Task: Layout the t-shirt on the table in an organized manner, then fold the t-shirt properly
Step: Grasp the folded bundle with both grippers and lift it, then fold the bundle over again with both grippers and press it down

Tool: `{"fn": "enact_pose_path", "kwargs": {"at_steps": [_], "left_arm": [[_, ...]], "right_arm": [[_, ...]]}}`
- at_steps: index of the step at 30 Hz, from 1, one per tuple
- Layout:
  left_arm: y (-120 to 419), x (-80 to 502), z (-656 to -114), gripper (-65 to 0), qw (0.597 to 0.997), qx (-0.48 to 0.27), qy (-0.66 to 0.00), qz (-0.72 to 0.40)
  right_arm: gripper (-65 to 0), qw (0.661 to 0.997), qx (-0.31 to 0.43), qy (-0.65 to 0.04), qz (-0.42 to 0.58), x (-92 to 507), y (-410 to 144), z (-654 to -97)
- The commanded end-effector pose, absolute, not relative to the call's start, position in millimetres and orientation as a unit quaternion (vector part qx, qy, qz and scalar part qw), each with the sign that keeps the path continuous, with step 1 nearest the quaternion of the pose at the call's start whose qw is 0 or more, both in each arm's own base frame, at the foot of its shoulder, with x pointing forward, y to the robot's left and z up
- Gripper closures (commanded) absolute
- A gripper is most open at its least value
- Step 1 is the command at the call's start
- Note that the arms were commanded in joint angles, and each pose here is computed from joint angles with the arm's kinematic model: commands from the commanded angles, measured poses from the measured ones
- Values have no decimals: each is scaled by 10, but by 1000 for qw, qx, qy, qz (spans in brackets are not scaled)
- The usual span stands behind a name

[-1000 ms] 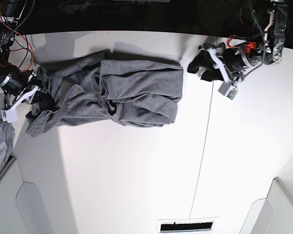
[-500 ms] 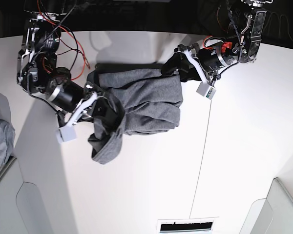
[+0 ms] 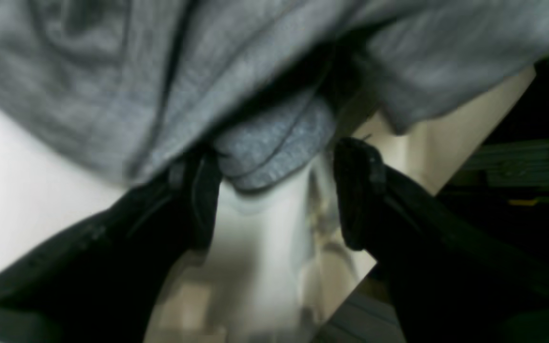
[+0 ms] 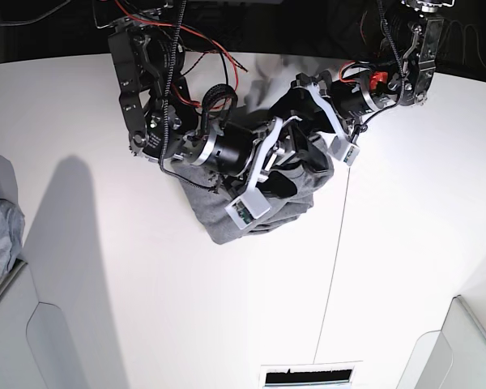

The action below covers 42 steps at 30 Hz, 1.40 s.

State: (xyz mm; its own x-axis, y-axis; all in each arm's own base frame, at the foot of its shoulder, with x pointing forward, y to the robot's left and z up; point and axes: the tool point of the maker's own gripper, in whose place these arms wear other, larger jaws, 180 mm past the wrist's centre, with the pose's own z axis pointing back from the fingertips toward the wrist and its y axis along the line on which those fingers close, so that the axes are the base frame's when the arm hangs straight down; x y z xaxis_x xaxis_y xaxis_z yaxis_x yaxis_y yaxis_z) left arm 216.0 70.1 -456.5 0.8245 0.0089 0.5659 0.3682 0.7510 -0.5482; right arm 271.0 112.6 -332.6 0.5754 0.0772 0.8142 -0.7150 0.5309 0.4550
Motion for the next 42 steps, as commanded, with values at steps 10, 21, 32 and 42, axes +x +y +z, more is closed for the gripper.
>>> {"fn": "enact_pose_path", "kwargs": {"at_steps": [10, 21, 32, 42], "left_arm": [[1513, 2241, -4329, -395, 900, -313, -298, -58], [1386, 2605, -3322, -100, 839, -317, -422, -132], [267, 2440, -3921, -101, 837, -357, -351, -221], [795, 2909, -4268, -101, 877, -281, -326, -216]], "right_arm": [[-377, 751, 372, -495, 230, 3457, 818, -2734], [0, 776, 289, -526, 194, 4032, 345, -2798], [0, 840, 302, -400, 206, 4260, 520, -3739], [0, 868, 301, -323, 227, 3864, 301, -4199]]}}
